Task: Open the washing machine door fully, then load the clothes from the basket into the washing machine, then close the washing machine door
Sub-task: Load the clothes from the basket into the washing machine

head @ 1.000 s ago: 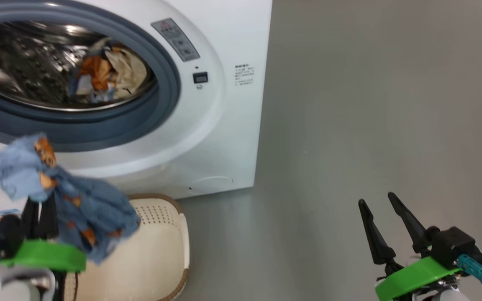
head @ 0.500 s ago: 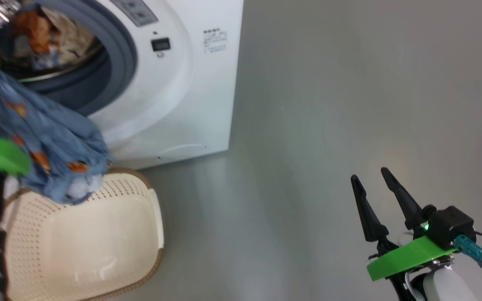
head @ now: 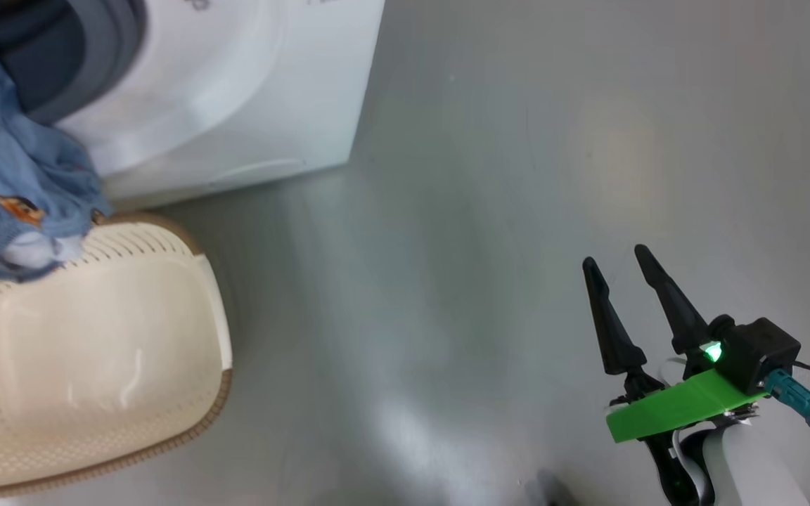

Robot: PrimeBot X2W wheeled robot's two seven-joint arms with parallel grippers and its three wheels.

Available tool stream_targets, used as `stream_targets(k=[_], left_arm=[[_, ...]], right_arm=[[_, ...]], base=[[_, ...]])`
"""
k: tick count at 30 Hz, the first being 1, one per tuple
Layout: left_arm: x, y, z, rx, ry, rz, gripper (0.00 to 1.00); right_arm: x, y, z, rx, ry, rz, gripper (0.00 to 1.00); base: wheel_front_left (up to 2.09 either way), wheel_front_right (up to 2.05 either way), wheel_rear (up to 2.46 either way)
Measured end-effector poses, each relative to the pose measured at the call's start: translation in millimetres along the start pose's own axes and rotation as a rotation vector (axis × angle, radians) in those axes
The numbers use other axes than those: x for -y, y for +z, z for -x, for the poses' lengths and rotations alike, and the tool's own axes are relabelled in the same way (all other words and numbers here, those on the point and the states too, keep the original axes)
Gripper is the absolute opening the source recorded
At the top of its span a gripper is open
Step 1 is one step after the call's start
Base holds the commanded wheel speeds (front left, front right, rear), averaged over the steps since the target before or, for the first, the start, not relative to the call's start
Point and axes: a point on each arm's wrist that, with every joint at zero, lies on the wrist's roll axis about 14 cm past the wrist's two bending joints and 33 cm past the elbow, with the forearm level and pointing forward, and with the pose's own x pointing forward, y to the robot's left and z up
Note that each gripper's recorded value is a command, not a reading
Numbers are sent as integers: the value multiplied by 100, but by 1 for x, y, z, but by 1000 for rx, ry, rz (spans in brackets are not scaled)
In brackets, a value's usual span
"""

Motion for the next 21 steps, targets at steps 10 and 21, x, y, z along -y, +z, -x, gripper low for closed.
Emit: stream_targets(k=[10,21], left_arm=[[14,-68,-38,-162,-42,63,0],[1,-59,-67,-1,-42,4,0]], right_arm=[[2,-49,-13,-116,-15,-17,100],[-7,-83,-30,-179,13,-34,100]], base=[[0,0,0],[0,0,0]])
